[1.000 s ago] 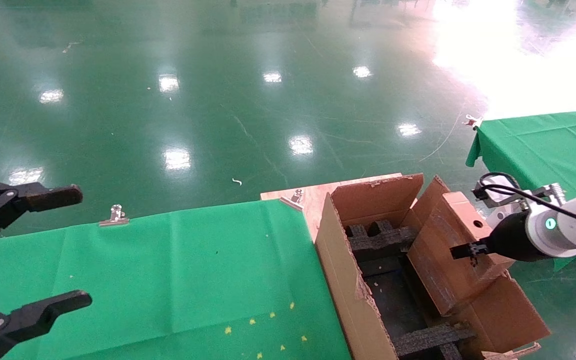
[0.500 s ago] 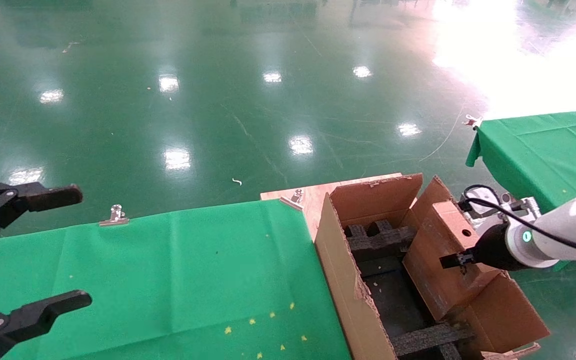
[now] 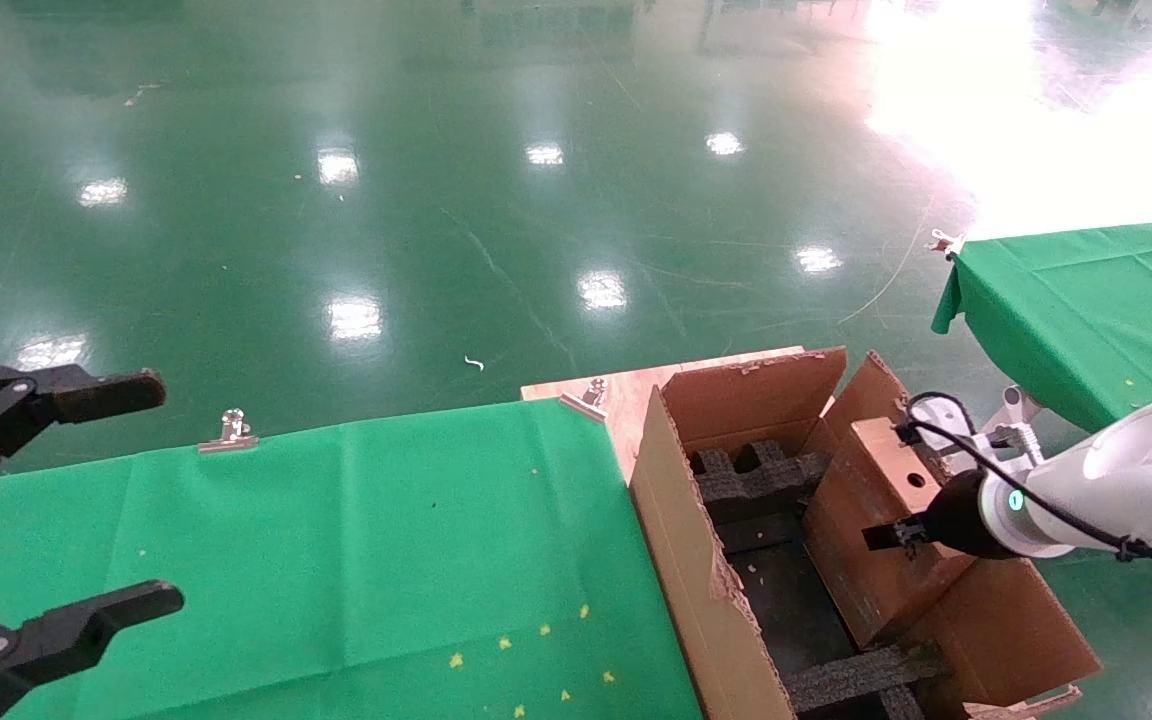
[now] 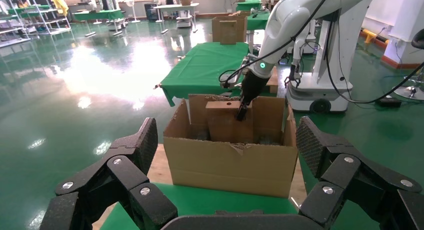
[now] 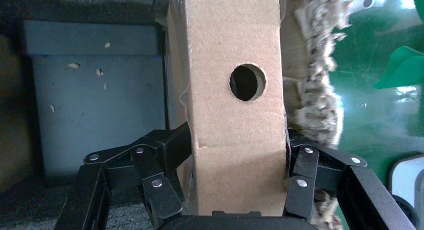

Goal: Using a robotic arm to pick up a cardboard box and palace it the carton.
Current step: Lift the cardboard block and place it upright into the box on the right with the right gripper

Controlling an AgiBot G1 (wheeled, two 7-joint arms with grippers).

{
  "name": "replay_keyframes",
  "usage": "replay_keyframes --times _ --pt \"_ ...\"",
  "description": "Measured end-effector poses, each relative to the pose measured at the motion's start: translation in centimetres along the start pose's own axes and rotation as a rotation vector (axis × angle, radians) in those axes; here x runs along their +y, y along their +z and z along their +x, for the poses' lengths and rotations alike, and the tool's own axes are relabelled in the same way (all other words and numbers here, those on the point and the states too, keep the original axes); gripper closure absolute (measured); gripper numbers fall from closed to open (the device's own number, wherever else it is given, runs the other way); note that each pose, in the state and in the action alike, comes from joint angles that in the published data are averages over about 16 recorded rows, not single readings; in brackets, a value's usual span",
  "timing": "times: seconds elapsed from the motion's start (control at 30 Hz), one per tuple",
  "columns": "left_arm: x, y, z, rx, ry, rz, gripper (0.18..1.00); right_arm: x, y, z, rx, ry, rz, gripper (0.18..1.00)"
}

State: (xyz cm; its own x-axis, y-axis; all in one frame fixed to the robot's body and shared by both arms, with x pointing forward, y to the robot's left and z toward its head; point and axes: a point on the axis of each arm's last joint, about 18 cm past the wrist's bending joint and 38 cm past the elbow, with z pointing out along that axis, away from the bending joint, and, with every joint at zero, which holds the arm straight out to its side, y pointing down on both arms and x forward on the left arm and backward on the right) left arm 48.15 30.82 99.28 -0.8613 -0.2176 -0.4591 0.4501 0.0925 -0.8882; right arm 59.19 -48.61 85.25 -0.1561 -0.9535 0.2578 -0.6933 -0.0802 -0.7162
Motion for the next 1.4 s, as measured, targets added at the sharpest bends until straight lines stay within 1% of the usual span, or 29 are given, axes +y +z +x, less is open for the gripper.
replay_keyframes --times 0.63,1.0,1.4 --pt "0.0 0.0 0.0 0.0 0.0 0.0 0.184 2.6 3.3 -1.7 -0.015 -0.005 -0.068 0.838" --pt "0.0 0.0 0.0 0.0 0.0 0.0 0.184 3.3 4.5 -2.4 -0.029 -0.01 -0.099 0.84" --pt "0.0 0.0 0.0 0.0 0.0 0.0 0.184 3.5 4.8 -2.6 -0.037 -0.013 -0.111 0.832"
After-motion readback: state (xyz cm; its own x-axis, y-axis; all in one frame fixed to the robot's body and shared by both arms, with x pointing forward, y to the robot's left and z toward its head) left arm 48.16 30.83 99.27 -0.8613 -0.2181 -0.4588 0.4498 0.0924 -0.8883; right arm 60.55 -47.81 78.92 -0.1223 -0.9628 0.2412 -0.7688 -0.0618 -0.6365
